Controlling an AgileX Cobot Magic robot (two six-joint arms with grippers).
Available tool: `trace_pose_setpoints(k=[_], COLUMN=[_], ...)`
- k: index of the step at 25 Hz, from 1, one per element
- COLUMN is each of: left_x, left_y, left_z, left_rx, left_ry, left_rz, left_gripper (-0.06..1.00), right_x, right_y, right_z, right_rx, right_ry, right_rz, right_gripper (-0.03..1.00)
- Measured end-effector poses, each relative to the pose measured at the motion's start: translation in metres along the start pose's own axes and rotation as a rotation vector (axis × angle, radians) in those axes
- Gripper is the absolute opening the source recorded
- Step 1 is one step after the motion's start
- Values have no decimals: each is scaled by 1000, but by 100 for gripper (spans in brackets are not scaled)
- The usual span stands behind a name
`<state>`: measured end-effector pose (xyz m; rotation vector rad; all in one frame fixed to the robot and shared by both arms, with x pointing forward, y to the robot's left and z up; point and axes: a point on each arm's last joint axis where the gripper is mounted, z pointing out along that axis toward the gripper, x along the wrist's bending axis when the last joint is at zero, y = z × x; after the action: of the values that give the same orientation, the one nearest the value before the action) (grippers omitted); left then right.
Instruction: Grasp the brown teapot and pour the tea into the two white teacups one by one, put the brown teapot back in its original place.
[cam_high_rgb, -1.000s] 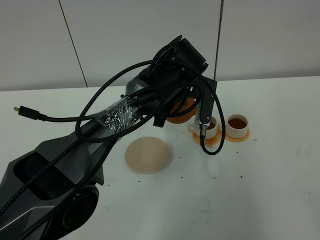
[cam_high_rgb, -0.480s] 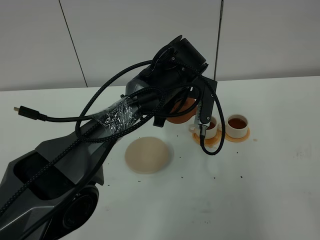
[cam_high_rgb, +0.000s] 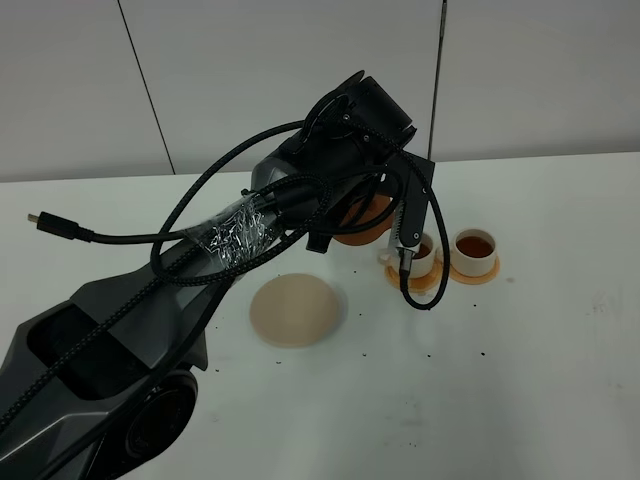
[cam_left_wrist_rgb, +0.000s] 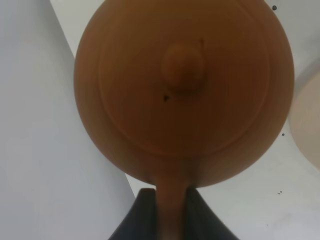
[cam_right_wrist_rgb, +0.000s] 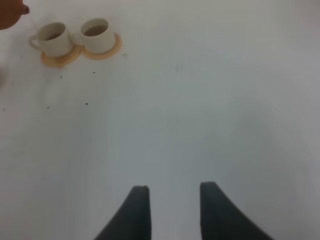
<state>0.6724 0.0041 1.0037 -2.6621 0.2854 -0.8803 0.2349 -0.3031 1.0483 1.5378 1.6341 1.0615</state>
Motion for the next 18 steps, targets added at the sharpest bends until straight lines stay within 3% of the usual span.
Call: trace_pose_setpoints(k=[18], left_x=[0], left_y=[0], left_z=[0], left_rx=[-1], left_ry=[0], left_rz=[0], left_gripper=[17], right_x=[0], right_y=[0], right_z=[0], right_rx=[0], right_ry=[0], right_rz=[1], right_gripper=[24])
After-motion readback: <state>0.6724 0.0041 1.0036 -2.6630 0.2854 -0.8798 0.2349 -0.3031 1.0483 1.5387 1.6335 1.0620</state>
